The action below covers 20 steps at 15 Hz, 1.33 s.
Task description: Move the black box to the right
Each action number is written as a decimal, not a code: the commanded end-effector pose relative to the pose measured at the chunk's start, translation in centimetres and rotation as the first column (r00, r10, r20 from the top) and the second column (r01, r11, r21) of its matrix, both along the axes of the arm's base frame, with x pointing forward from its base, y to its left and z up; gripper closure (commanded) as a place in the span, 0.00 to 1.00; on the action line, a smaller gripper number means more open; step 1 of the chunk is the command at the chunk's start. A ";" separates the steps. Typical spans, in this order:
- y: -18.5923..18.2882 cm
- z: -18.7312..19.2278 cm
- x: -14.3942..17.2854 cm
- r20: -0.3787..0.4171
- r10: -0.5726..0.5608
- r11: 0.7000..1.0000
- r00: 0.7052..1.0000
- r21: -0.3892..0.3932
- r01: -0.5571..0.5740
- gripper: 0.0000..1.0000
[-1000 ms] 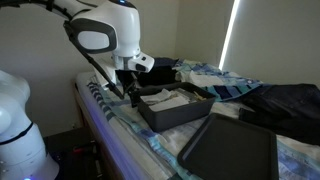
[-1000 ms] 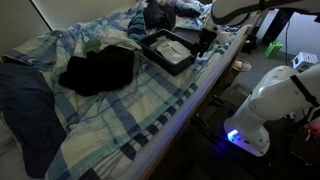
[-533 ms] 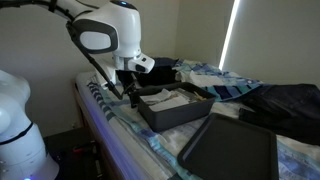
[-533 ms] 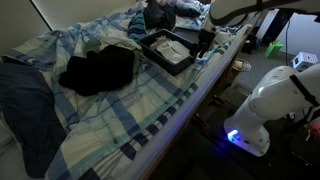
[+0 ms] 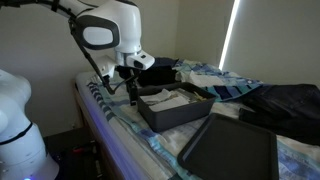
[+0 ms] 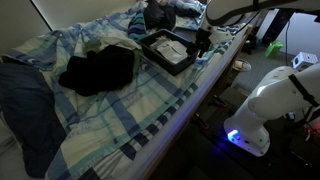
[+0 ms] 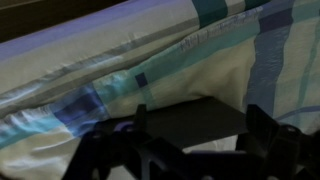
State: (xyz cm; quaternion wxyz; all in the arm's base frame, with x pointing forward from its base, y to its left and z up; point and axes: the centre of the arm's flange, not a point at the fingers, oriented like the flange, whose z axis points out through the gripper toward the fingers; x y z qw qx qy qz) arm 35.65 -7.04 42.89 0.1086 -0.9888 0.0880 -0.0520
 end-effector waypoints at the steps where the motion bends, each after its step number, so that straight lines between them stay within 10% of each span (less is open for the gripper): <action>1: -0.5 2.7 0.2 -0.004 -0.078 0.997 0.997 0.022 0.078 0.00; 10: -1.1 3.8 1.4 -0.016 -0.423 0.905 0.906 -0.053 0.422 0.00; 16: -0.8 3.5 0.9 -0.011 -0.368 0.930 0.930 -0.027 0.367 0.00; 20: -0.2 4.0 1.3 -0.043 -0.551 0.834 0.833 -0.061 0.549 0.00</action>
